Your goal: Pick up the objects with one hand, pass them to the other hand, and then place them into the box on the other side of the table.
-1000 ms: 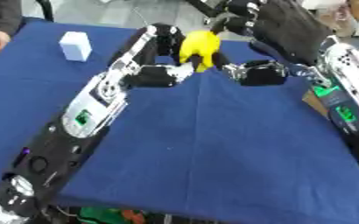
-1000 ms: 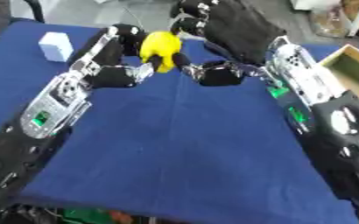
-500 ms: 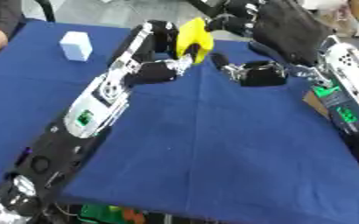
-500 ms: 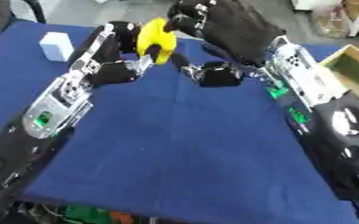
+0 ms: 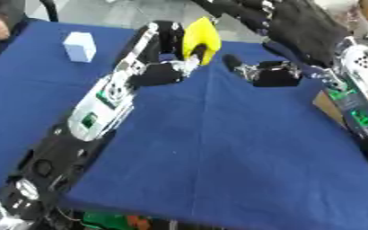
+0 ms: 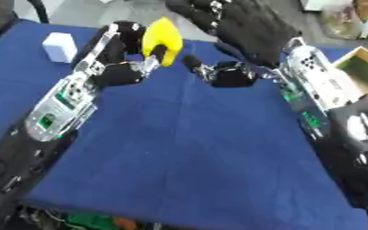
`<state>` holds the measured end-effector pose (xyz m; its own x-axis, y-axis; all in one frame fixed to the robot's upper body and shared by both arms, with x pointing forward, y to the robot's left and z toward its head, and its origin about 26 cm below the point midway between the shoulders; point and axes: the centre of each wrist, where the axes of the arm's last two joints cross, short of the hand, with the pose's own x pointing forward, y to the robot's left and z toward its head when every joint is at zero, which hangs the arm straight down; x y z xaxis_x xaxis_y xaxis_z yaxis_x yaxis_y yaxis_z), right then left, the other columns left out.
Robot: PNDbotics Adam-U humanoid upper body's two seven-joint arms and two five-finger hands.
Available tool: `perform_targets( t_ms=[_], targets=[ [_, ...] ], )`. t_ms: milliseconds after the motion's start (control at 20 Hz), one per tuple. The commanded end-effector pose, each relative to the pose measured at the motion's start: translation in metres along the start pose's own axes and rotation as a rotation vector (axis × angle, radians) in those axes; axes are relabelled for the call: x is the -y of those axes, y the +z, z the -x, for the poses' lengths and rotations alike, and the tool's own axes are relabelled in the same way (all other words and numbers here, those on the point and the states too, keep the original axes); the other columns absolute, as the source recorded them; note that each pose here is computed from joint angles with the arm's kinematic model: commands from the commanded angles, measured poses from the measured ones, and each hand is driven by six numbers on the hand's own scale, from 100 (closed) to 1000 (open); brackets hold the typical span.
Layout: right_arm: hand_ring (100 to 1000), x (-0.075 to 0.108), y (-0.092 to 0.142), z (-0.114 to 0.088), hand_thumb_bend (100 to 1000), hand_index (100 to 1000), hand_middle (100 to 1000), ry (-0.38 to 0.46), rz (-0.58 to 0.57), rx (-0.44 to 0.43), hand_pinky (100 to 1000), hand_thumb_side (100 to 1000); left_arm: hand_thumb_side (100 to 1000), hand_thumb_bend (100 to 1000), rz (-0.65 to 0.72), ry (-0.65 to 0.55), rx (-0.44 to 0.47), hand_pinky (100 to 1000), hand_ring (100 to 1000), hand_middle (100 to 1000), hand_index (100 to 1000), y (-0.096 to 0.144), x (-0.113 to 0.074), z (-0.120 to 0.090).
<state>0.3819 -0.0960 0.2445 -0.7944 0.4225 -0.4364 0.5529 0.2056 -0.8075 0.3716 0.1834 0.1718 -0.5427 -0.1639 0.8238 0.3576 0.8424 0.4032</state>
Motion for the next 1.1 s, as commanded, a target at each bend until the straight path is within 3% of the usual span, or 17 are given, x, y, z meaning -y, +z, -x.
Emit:
perform_targets(
  t_ms=[50, 400, 650, 750, 1100],
  targets=[
    [822, 0.008, -0.002, 0.006, 252, 1000, 798, 0.016, 0.019, 0.000, 843, 368, 100, 174, 0.034, -0.012, 0.028, 406, 340, 337, 376, -0.004, -0.006, -0.010],
    [828, 0.000, -0.003, 0.004, 227, 1000, 806, -0.003, -0.001, 0.024, 850, 372, 100, 176, 0.084, 0.004, 0.033, 411, 342, 340, 377, -0.006, -0.001, -0.013],
    [836, -0.005, -0.003, 0.002, 143, 1000, 819, -0.025, -0.026, 0.047, 860, 367, 100, 173, 0.112, 0.007, 0.046, 416, 345, 342, 379, -0.008, 0.000, -0.015],
    [839, -0.008, -0.003, 0.002, 104, 970, 824, -0.043, -0.038, 0.057, 864, 353, 100, 172, 0.127, 0.003, 0.051, 418, 346, 344, 380, -0.008, 0.000, -0.016],
    [845, -0.010, -0.005, 0.000, 100, 871, 830, -0.090, -0.052, 0.098, 872, 347, 100, 170, 0.200, -0.009, 0.079, 429, 353, 353, 388, -0.009, 0.001, -0.021]
  ],
)
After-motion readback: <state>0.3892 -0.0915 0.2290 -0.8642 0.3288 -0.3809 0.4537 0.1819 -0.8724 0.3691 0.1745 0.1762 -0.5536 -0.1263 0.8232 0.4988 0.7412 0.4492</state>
